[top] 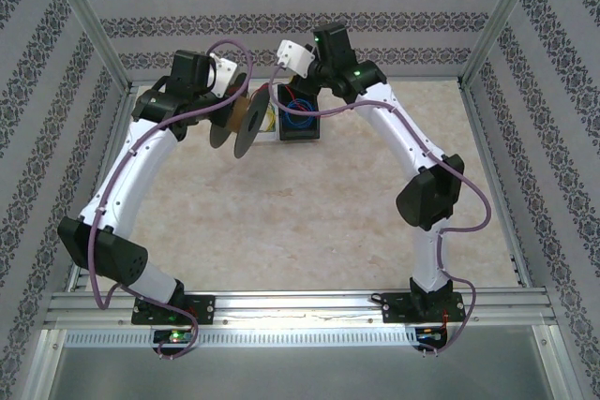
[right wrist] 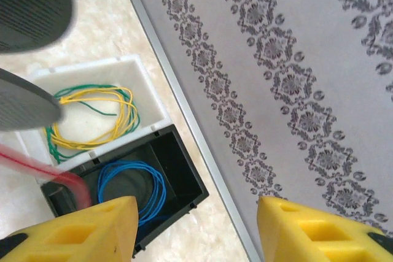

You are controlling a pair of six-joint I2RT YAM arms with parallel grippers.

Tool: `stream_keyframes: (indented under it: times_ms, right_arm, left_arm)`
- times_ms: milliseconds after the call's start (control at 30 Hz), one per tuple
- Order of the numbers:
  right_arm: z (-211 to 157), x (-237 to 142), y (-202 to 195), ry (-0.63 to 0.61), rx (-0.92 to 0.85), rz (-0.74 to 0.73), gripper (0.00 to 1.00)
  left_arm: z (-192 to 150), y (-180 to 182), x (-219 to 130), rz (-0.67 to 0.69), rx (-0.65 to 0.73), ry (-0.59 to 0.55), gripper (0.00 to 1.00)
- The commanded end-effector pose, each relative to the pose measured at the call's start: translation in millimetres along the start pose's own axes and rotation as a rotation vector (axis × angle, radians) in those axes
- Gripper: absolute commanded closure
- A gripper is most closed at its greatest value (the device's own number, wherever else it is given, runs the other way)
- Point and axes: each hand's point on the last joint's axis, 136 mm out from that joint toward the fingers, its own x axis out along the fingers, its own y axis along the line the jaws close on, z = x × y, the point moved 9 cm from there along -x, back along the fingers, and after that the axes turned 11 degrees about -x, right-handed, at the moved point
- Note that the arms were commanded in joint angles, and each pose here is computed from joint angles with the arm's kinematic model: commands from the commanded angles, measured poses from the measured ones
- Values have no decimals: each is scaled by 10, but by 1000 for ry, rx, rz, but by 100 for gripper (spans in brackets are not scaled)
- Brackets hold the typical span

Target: Wrap the cables

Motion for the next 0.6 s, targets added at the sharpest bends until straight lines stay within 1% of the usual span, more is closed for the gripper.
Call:
stream_keyframes:
  times_ms: [0,133,233,300,433,467,567]
  right_arm:
    - [-38,-146,-102,-66,66,-15,44]
    - [-217,-78,-25,-85,124,45,39]
    - [-333,-97,22,-144,182,92,33]
    - [-395,-159,42,-182,210,116,28]
    - [-450,-368,125,-264,214,186,10]
    - [-461,-433,135,-284,217,202,8]
    - [-464,-581,186,-306,222,231,7]
  left_arm:
    - [125,-22,-342,-23,30,-81,100]
    - [162,-27,-411,-34,32,-97,100]
    - [192,-38,-433,-45,31,-100,100]
    - [203,-43,-427,-50,31,-93,100]
    - [215,-28,-404,-30,35,-81,100]
    - [226,-16,-405,-21,34,-81,100]
    - [251,-2,-368,1,32,-70,100]
